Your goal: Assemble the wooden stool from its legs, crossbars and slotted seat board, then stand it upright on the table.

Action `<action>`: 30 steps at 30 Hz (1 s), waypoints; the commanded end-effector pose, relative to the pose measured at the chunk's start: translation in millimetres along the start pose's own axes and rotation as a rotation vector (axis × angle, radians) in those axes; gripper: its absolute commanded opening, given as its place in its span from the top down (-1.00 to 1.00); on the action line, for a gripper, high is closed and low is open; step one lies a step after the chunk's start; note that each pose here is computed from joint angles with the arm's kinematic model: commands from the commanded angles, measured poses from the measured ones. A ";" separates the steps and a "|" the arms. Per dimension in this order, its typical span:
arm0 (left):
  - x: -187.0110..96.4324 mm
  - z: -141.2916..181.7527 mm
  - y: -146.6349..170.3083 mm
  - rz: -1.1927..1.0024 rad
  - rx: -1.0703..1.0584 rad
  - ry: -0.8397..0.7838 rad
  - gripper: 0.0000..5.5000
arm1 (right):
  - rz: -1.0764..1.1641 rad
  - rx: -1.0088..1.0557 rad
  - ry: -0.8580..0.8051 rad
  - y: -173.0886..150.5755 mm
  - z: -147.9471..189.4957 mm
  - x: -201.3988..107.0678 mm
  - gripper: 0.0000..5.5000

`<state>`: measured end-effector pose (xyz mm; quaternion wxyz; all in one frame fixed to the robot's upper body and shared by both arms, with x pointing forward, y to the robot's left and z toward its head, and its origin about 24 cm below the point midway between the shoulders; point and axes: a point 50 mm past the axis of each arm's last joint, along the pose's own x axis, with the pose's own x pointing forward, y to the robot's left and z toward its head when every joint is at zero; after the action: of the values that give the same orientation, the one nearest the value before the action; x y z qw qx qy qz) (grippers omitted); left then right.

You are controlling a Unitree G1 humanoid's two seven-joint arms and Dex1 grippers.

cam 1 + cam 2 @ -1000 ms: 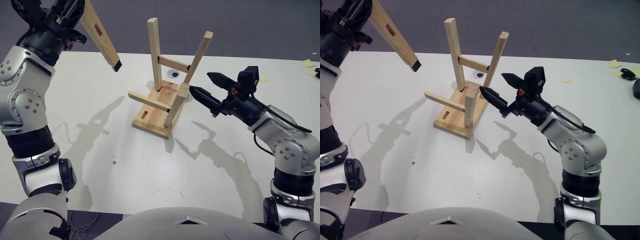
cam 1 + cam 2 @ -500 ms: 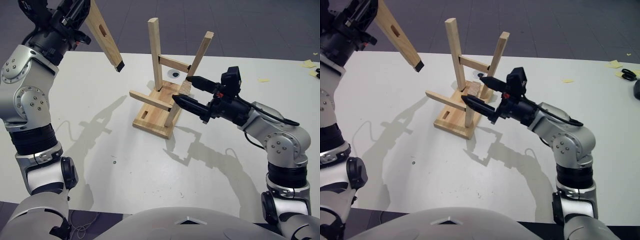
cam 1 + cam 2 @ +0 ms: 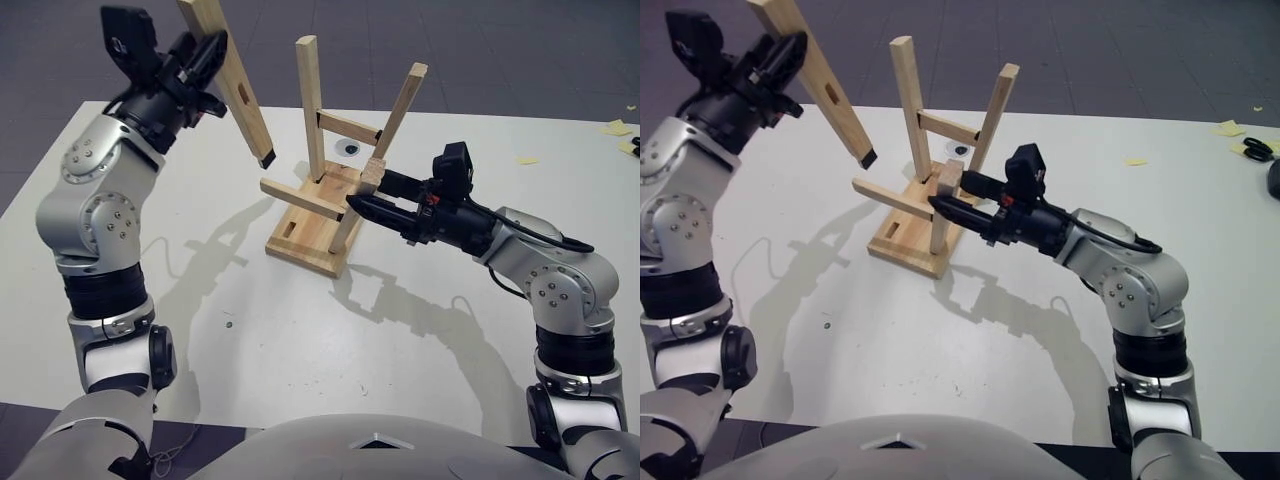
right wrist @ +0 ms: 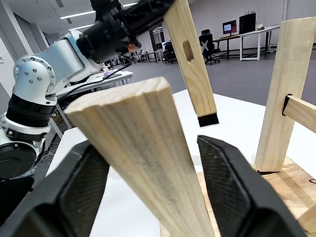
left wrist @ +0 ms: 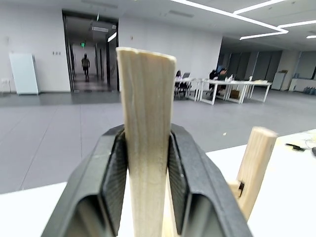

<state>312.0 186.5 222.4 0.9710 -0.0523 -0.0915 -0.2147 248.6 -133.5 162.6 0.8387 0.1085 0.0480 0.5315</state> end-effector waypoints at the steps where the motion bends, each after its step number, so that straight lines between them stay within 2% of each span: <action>1: 0.8 -8.1 -8.8 -0.015 0.014 0.036 0.62 | -0.042 0.010 0.015 -2.5 -4.0 -3.7 0.12; 7: -2.8 -7.2 -6.8 0.008 0.020 0.033 0.62 | -0.225 -0.022 0.021 -14.0 -12.0 -9.6 0.15; 11: -4.0 -9.1 -12.4 0.019 0.043 0.033 0.62 | -0.285 -0.022 0.030 -3.9 -21.9 -16.8 0.18; 16: -6.6 -21.7 -24.6 0.037 -0.060 0.050 0.62 | -0.320 0.027 0.037 19.3 -37.9 -18.8 0.18; 25: -13.2 -29.0 -15.4 0.054 -0.143 0.115 0.62 | -0.367 0.044 0.036 19.0 -41.0 -19.0 0.19; 30: -16.6 -46.7 -13.9 0.067 -0.178 0.172 0.62 | -0.372 0.046 0.024 17.5 -39.2 -17.2 0.19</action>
<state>297.9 171.8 194.6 0.9723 -0.1140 -0.0331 -0.2012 218.8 -134.2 149.9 0.9181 0.1008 0.0203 0.3828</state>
